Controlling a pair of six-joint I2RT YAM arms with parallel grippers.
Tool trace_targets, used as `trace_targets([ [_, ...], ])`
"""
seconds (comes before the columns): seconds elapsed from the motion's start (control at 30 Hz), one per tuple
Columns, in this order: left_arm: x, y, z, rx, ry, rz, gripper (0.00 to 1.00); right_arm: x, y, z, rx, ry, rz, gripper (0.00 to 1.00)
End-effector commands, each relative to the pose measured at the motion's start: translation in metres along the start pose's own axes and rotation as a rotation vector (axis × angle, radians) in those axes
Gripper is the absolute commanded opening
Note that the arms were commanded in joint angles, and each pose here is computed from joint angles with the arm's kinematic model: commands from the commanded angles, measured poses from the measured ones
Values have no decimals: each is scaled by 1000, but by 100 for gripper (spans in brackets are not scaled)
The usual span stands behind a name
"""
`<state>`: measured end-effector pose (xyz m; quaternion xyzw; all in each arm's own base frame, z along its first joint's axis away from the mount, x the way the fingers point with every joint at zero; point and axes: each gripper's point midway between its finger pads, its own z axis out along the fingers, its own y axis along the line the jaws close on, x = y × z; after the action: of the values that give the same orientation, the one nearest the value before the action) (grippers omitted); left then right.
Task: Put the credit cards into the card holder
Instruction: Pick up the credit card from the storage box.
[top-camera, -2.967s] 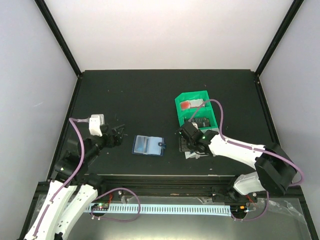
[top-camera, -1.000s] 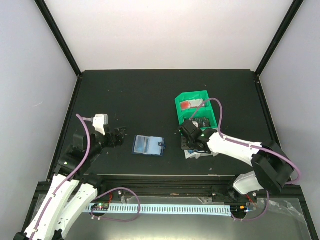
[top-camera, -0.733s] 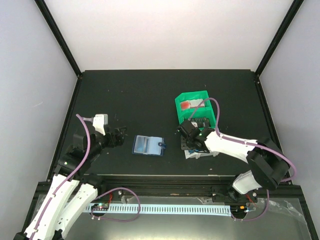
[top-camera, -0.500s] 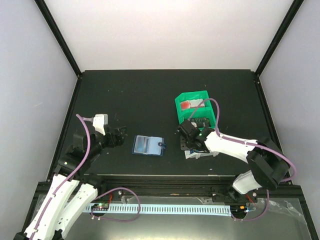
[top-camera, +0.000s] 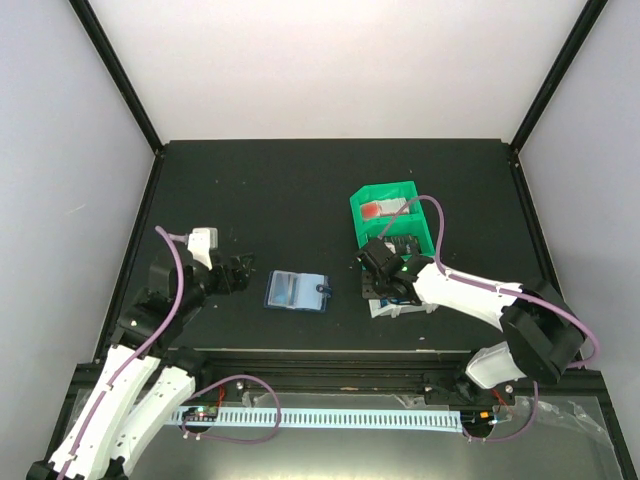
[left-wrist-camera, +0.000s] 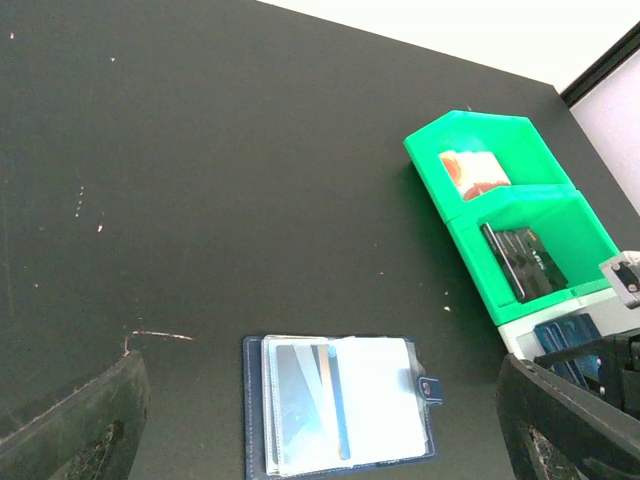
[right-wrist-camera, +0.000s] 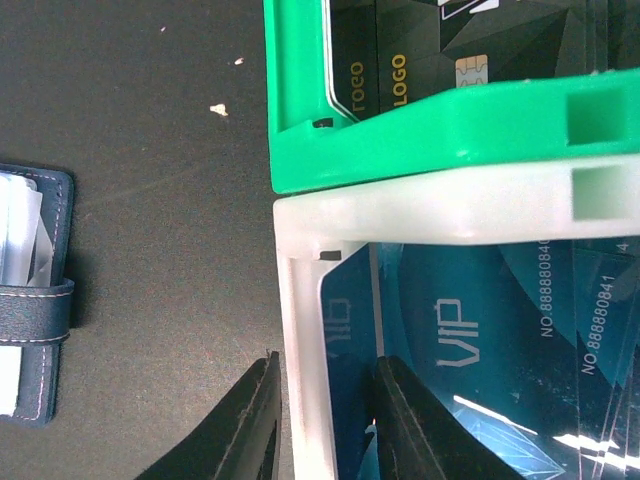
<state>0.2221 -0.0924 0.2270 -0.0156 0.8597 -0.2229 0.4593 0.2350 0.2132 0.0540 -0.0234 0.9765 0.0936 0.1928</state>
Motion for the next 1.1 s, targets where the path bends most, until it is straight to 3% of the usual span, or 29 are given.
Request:
trace_targets([
  [0.0, 1, 2, 1, -11, 8, -7, 96, -5, 8, -7, -41, -22, 13, 28],
  [0.6, 2, 3, 2, -12, 15, -10, 97, -6, 3, -14, -30, -32, 27, 23],
  [1.07, 3, 3, 3, -11, 21, -11, 97, -4, 8, -15, -57, -21, 20, 26],
])
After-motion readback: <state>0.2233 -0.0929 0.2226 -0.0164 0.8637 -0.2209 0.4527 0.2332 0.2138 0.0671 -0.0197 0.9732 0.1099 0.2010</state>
